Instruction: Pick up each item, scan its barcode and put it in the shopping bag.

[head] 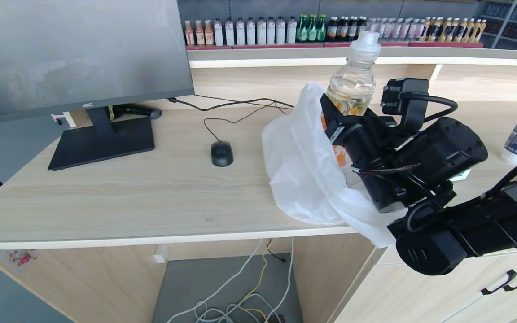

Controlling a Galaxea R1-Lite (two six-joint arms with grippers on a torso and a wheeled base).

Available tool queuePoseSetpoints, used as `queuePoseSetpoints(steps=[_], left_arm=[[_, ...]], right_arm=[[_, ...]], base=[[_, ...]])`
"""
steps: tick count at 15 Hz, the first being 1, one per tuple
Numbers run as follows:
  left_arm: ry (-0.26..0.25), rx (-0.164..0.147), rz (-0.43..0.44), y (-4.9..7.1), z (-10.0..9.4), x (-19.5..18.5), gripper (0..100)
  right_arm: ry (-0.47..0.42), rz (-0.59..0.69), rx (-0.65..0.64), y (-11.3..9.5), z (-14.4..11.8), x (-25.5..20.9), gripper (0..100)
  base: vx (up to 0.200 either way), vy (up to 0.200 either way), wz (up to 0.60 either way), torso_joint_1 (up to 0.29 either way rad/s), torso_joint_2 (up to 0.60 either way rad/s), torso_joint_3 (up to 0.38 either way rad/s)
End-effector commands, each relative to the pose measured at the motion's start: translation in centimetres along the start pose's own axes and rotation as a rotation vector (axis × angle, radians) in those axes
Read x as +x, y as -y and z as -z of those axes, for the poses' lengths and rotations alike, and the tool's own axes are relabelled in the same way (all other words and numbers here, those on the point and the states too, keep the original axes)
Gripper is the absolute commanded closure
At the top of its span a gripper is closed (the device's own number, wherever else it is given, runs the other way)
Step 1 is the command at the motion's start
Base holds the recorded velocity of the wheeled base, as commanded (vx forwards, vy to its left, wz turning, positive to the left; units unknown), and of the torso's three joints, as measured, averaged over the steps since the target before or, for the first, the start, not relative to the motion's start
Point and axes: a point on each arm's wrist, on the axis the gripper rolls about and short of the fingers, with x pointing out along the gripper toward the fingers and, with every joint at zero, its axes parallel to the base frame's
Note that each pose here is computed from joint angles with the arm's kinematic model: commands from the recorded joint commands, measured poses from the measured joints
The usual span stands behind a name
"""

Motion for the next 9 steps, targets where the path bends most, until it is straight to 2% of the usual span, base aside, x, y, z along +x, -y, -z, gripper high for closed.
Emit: queuePoseSetpoints(steps=[1, 3, 9], left_arm=[[0.000, -0.001, 0.000, 0.0, 0.0, 0.0, 0], [0.000, -0.001, 0.000, 0.0, 0.0, 0.0, 0], [0.000, -0.001, 0.000, 0.0, 0.0, 0.0, 0]], right_arm=[[-0.027, -0.011, -0.007, 0.0, 1.0, -0.3, 100], [-0.064, -0.081, -0.016, 0.0, 1.5, -1.2, 100], [-0.096, -0.106, -0.055, 0.2, 2.3, -1.7, 100]], base=[[0.000, 0.000, 0.00, 0.000, 0.00, 0.000], [0.000, 0.000, 0.00, 0.000, 0.00, 0.000], [0.000, 0.000, 0.00, 0.000, 0.00, 0.000]])
